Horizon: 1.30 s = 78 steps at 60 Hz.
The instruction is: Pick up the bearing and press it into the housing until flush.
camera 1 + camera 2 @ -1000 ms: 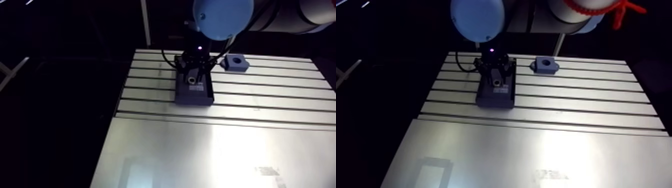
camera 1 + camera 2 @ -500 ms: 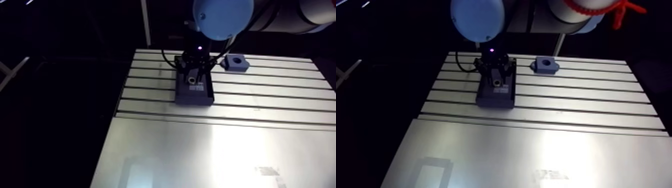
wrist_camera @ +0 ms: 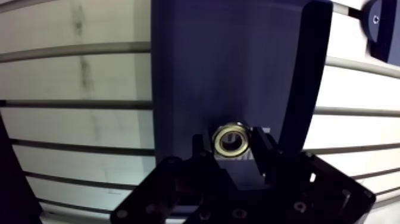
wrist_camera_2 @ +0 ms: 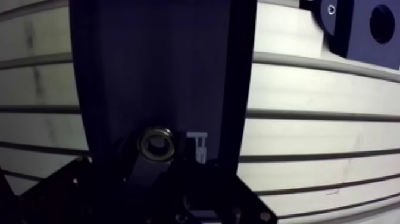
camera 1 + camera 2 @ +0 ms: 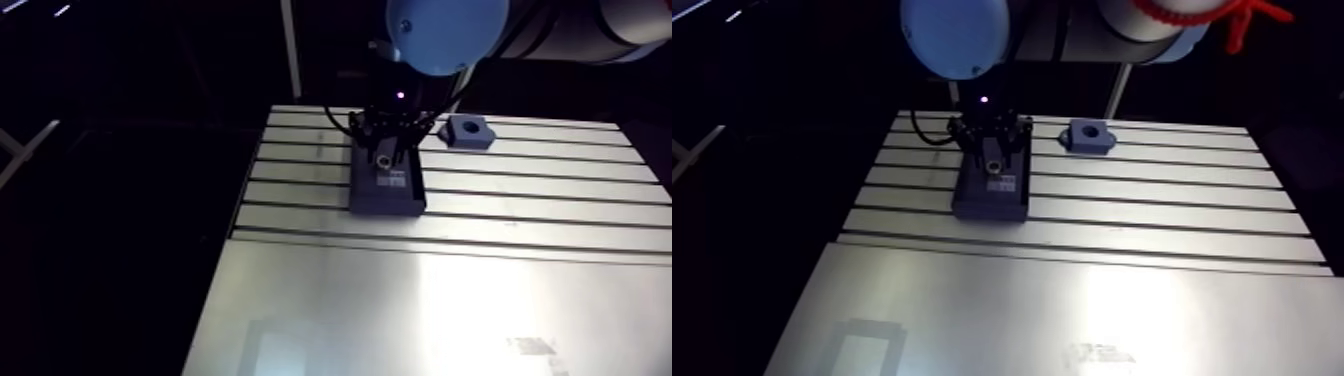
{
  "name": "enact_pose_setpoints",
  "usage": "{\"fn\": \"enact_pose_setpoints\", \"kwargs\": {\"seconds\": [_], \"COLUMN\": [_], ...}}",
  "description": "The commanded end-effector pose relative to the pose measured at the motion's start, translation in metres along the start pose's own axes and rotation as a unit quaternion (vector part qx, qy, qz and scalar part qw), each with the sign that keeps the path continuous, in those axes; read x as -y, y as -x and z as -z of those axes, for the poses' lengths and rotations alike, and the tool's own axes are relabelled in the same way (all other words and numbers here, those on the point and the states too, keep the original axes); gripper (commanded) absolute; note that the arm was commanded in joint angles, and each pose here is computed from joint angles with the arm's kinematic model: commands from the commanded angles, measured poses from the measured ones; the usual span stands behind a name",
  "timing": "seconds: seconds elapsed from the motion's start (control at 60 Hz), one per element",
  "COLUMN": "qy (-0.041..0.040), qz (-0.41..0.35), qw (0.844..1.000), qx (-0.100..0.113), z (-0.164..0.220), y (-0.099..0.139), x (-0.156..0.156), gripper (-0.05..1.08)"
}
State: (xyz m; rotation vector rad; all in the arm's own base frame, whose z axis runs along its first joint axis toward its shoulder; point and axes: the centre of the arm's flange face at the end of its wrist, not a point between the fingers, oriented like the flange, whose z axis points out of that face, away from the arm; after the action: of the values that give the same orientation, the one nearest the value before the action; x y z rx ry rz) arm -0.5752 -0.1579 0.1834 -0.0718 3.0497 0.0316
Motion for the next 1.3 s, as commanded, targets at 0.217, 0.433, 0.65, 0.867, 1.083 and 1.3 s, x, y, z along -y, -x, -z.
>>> {"fn": "enact_pose_setpoints", "kwargs": {"seconds": [0.217,0.433,0.65,0.867,1.083,1.3], "qy": [0.0078,0.0127,0.0140,0.0134,0.0155,0.0226], "qz": [-0.002,0.015,0.009,-0.001,-0.011,-0.011], "qw": [1.000,1.000,1.000,1.000,0.999,0.999], "qx": [0.000,-0.008,-0.018,-0.026,-0.029,-0.030], "z": [0.066,0.095,0.123,0.130,0.130,0.117], "y": [-0.002,-0.017,-0.029,-0.041,-0.044,-0.052], "x": [-0.010,-0.026,-0.048,-0.081,-0.097,-0.123], "gripper": [0.64,0.64,0.65,0.65,0.65,0.65]}}
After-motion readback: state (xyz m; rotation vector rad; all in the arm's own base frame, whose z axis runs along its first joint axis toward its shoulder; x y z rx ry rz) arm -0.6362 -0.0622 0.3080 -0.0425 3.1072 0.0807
